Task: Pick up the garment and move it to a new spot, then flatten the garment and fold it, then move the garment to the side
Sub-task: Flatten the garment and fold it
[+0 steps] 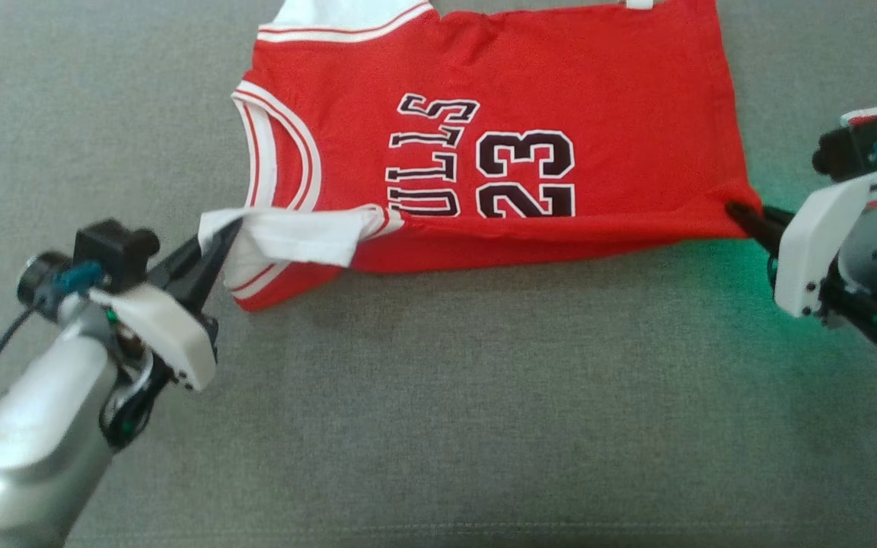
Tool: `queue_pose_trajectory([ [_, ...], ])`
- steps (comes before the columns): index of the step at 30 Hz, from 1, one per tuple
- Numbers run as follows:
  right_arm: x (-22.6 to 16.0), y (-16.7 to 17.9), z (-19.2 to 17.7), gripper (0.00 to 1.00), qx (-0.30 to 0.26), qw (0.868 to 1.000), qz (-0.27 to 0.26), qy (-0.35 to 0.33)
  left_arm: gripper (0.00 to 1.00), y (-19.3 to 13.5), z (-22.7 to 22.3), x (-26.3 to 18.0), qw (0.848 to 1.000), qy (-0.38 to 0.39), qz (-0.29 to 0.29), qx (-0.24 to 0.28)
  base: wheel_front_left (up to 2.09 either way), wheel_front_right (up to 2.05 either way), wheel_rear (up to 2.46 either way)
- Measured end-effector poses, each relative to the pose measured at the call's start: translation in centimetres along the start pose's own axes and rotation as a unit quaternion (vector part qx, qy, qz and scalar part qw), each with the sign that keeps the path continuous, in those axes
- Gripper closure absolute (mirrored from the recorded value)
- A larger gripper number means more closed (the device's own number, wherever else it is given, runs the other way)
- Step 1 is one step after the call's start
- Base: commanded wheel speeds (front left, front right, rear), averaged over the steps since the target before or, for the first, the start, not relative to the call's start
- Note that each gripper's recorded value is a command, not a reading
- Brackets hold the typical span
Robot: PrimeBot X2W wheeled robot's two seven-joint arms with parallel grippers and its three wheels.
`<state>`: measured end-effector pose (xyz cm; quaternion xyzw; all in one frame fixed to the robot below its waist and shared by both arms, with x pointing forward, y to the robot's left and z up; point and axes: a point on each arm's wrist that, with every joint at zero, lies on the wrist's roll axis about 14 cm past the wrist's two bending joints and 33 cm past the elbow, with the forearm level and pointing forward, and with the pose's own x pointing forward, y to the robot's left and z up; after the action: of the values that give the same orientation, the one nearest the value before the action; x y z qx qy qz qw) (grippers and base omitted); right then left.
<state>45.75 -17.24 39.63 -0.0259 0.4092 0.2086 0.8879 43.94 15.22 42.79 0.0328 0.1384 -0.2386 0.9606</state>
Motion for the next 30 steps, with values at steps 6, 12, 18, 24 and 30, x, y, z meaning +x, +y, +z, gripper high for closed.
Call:
queue_pose_trajectory([
  [6,1.3,-0.6,1.0,1.0,-0.005,1.0,-0.005,0.02,1.0,0.9,-0.5,2.2,0.999,0.038,-0.016,0.028,0.0,0.0,0.0],
  [12,2.4,-2.6,4.6,0.0,-0.009,0.999,-0.036,-0.024,0.0,4.3,0.6,4.6,0.998,0.042,0.012,0.048,0.0,0.0,0.0],
  [18,3.9,-1.7,7.9,0.0,0.004,0.996,-0.025,-0.081,0.0,6.5,4.4,7.1,0.998,-0.013,0.049,0.041,0.0,0.0,0.0],
  [24,2.7,-1.8,10.4,0.0,0.001,0.986,-0.037,-0.165,0.0,6.6,8.6,7.0,0.993,-0.086,0.076,0.003,0.0,0.0,0.0],
  [30,-0.1,-0.7,12.9,0.0,0.009,0.956,-0.037,-0.289,0.0,5.7,12.3,4.4,0.977,-0.181,0.105,-0.048,0.0,0.0,0.0],
])
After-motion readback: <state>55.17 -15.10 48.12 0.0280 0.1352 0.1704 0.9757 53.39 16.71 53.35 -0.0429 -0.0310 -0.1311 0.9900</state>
